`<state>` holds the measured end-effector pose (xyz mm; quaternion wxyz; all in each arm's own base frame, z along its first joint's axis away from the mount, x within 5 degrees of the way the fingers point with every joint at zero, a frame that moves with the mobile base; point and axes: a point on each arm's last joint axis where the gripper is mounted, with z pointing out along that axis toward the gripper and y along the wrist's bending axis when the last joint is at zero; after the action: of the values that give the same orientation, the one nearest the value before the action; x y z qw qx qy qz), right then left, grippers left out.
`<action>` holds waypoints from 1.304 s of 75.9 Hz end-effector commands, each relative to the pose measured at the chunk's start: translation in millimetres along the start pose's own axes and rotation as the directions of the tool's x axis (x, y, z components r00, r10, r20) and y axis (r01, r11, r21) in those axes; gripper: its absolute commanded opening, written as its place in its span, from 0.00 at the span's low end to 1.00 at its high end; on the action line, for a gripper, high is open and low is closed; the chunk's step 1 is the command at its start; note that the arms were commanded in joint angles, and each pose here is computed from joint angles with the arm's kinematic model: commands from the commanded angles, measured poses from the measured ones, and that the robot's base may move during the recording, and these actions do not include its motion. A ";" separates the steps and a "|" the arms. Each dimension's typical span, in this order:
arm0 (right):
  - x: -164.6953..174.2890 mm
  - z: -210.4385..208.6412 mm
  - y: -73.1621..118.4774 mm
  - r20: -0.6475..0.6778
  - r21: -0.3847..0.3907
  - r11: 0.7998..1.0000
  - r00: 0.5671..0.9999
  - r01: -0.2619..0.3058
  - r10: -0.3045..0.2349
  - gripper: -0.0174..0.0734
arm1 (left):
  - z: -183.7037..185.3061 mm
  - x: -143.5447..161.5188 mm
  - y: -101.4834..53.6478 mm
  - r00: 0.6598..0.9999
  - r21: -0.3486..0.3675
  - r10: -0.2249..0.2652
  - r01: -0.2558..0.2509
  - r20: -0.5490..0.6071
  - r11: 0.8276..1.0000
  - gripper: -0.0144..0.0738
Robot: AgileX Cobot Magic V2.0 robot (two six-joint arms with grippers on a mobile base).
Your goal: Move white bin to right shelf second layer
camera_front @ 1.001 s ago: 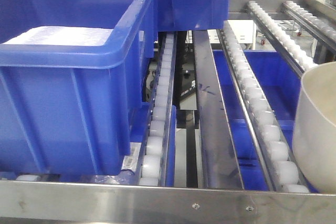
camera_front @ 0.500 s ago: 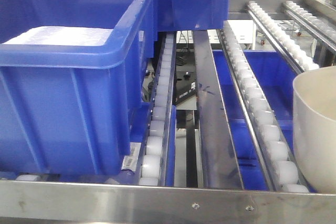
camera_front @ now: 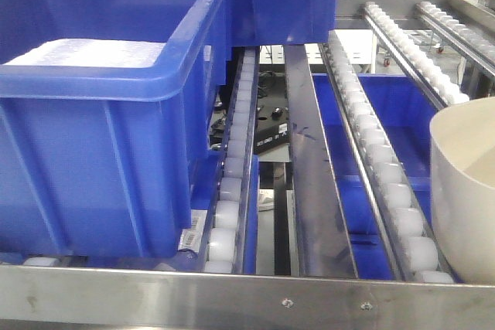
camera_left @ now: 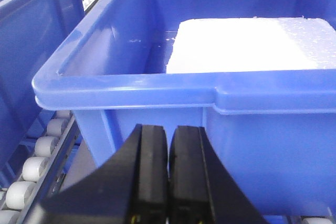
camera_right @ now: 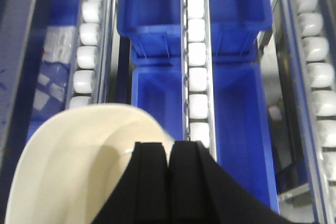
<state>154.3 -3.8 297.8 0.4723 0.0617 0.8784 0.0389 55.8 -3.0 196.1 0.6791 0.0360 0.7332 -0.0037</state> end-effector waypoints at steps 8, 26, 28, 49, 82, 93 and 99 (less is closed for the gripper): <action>13.9 -35.4 0.0 0.196 -0.017 1.000 0.981 0.005 -0.002 0.25 | 1.0 3.7 -0.3 0.998 0.001 -0.005 0.005 0.065 1.000 0.26; 44.7 -53.7 -2.6 0.303 -0.025 1.000 0.953 0.012 -0.004 0.25 | 1.0 3.7 -0.3 0.998 0.001 -0.005 0.005 0.065 1.000 0.26; 46.6 -53.9 -2.8 0.302 -0.026 1.000 0.953 0.012 -0.004 0.25 | 1.0 3.7 -0.3 0.998 0.001 -0.005 0.005 0.065 1.000 0.26; 49.1 -52.6 -3.1 0.293 -0.025 1.000 0.956 0.012 -0.004 0.25 | 1.0 3.7 -0.3 0.998 0.001 -0.005 0.005 0.065 1.000 0.26; 71.0 -49.3 -7.8 0.442 0.028 0.993 0.890 0.114 -0.114 0.25 | 1.0 3.7 -0.3 0.998 0.001 -0.005 0.005 0.065 1.000 0.26; 93.0 -49.2 -11.3 0.532 0.073 0.983 0.828 0.167 -0.180 0.25 | 1.0 3.7 -0.3 0.998 0.001 -0.005 0.005 0.065 1.000 0.26; 103.1 -47.6 -12.5 0.542 0.073 0.983 0.821 0.167 -0.179 0.25 | 1.0 3.7 -0.3 0.998 0.001 -0.005 0.005 0.065 1.000 0.26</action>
<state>59.9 -0.7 225.8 0.6553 -0.0037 0.7550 -0.0219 55.8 -3.0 196.1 0.6791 0.0360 0.7332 -0.0037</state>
